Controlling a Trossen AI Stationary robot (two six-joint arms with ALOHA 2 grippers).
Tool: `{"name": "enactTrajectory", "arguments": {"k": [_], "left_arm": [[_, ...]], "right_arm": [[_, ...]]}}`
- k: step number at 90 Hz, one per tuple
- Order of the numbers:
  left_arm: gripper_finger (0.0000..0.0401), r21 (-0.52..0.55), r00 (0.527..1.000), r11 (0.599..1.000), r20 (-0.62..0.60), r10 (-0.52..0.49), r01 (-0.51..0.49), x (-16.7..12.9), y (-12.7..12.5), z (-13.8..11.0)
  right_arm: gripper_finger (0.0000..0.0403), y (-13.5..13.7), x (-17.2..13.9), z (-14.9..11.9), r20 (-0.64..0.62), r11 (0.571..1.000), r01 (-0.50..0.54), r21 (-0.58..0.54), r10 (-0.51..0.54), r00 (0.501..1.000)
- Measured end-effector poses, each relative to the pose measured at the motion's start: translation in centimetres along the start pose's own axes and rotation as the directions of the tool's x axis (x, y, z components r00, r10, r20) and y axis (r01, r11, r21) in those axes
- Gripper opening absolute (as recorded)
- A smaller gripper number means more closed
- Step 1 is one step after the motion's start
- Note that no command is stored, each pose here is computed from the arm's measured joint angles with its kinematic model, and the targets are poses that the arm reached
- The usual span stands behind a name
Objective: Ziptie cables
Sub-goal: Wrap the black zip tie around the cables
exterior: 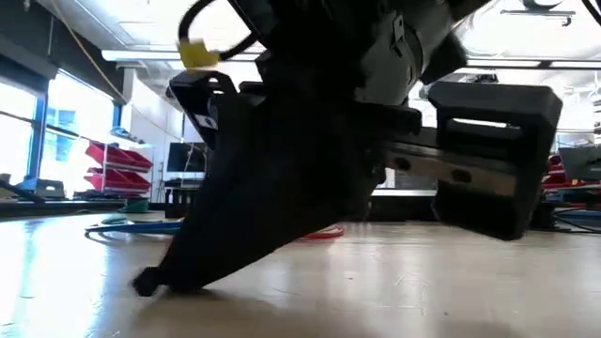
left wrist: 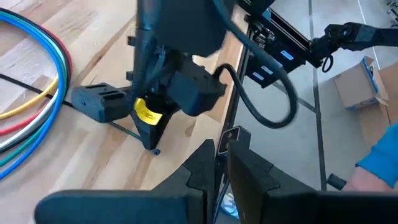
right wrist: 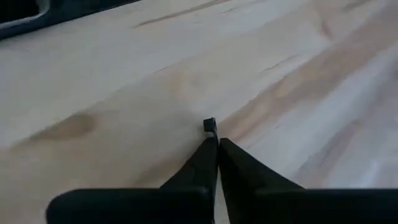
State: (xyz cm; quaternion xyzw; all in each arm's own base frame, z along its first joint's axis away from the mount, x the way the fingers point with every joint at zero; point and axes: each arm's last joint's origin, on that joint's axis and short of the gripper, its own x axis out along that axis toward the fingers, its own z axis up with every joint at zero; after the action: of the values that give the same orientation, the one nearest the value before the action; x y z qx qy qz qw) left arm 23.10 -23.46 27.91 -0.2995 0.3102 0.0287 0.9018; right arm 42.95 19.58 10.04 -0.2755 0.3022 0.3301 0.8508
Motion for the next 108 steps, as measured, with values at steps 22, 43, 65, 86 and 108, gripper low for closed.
{"name": "enactTrajectory", "arguments": {"k": [22, 43, 65, 86, 108], "left_arm": [[0.0012, 0.011, 1.000, 1.000, -0.011, -0.019, 0.019, -0.5, -0.3, -0.3], [0.0002, 0.033, 0.999, 0.999, -0.026, -0.019, 0.020, -0.8, -0.4, -0.9], [0.0009, 0.022, 0.998, 0.999, -0.059, 0.034, -0.033, 0.4, 0.1, -2.2], [0.0061, 0.125, 0.986, 0.984, -0.085, 0.140, -0.129, 4.0, 1.8, -4.3], [0.0092, 0.041, 0.991, 0.997, -0.122, 0.063, -0.059, 3.8, 1.3, -3.7]], "right_arm": [[0.0000, -1.1, -1.7, 2.4, 0.103, 0.929, 0.106, 0.354, -0.151, 0.983], [0.0000, -0.5, -3.3, 2.0, 0.116, 0.773, 0.175, 0.609, -0.305, 0.945], [0.0000, 1.7, -6.2, 0.0, 0.137, 0.538, 0.160, 0.828, -0.469, 0.872], [0.0000, 2.9, -7.9, -0.9, 0.173, 0.483, 0.098, 0.870, -0.484, 0.858], [0.0016, 1.7, -7.3, 3.3, 0.214, 0.785, 0.001, 0.620, -0.171, 0.962]]}}
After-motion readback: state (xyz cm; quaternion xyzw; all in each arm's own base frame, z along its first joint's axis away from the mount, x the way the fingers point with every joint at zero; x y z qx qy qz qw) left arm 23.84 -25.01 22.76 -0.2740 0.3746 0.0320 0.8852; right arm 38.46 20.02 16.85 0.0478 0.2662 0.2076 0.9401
